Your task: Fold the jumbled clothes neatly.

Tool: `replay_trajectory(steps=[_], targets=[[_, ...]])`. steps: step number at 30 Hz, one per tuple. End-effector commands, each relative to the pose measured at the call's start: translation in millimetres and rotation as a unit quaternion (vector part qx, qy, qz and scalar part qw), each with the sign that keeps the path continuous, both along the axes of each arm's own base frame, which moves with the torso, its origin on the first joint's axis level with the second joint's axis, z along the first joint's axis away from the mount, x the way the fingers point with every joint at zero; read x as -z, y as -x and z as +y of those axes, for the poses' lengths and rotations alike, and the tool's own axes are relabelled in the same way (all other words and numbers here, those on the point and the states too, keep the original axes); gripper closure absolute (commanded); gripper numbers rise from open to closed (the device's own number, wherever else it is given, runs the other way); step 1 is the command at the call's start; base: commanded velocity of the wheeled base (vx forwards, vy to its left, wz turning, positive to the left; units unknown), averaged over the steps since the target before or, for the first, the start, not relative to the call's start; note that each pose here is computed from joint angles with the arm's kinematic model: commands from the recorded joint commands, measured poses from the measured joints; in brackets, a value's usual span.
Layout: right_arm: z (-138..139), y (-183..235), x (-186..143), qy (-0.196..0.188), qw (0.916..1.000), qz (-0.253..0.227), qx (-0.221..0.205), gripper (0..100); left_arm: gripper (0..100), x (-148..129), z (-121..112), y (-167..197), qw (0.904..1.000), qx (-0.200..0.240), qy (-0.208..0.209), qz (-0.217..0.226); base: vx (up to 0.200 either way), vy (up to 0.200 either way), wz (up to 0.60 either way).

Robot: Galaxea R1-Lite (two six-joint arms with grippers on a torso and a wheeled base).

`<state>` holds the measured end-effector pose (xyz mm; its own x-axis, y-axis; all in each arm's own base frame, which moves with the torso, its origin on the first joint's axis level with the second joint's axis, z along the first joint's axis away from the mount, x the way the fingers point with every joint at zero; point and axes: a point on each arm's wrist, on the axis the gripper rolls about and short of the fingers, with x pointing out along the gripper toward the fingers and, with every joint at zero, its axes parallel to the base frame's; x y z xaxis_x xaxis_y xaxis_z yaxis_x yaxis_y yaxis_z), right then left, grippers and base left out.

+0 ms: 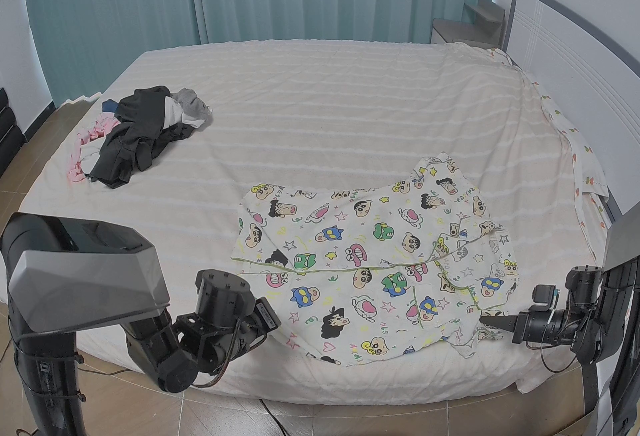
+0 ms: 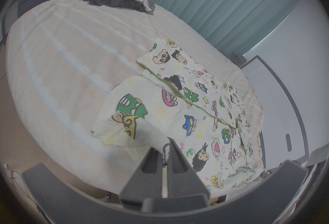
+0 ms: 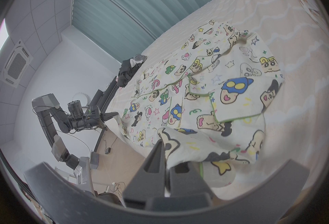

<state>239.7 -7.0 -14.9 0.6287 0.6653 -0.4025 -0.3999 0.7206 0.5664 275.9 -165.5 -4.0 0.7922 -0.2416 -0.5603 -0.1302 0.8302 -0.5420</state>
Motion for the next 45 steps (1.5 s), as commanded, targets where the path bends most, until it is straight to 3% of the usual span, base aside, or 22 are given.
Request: replay_trajectory(steps=[1, 6, 15, 20, 31, 37, 45], targets=[[1.7, -19.6, -6.2, -0.013, 0.9996, -0.025, 0.005, 100, 100, -30.2, -11.6, -28.1, 0.9993, 0.0, 0.024, -0.029, 0.0, 0.0, 0.0], [3.0, -34.7, -10.3, -0.021, 0.9988, -0.044, 0.007, 100, 100, -36.0, -12.8, -43.8, 0.9996, 0.012, 0.027, 0.002, 0.0, 0.0, 0.0], [2.1, -63.1, -14.1, -0.02, 0.9986, -0.049, 0.01, 100, 100, -34.2, -13.9, -63.5, 0.9995, 0.002, 0.032, -0.002, 0.0, 0.0, 0.0], [1.9, -83.6, -12.9, -0.009, 0.9983, -0.051, 0.027, 100, 100, -24.2, -7.8, -80.0, 0.9995, -0.015, 0.024, 0.017, 0.0, 0.0, 0.0], [-0.4, -110.8, -20.3, -0.011, 0.9975, -0.062, 0.031, 100, 100, -21.4, -6.9, -89.5, 0.9991, -0.025, 0.031, 0.012, 0.0, 0.0, 0.0], [-2.3, -129.4, -23.8, -0.003, 0.9968, -0.063, 0.05, 100, 100, -26.3, -4.9, -98.6, 0.9967, -0.05, 0.063, 0.007, 0.0, 0.0, 0.0], [-5.2, -144.5, -19.8, -0.001, 0.9969, -0.054, 0.057, 100, 100, -22.9, 0.0, -101.5, 0.9964, -0.057, 0.062, 0.01, 0.0, 0.0, 0.0]])
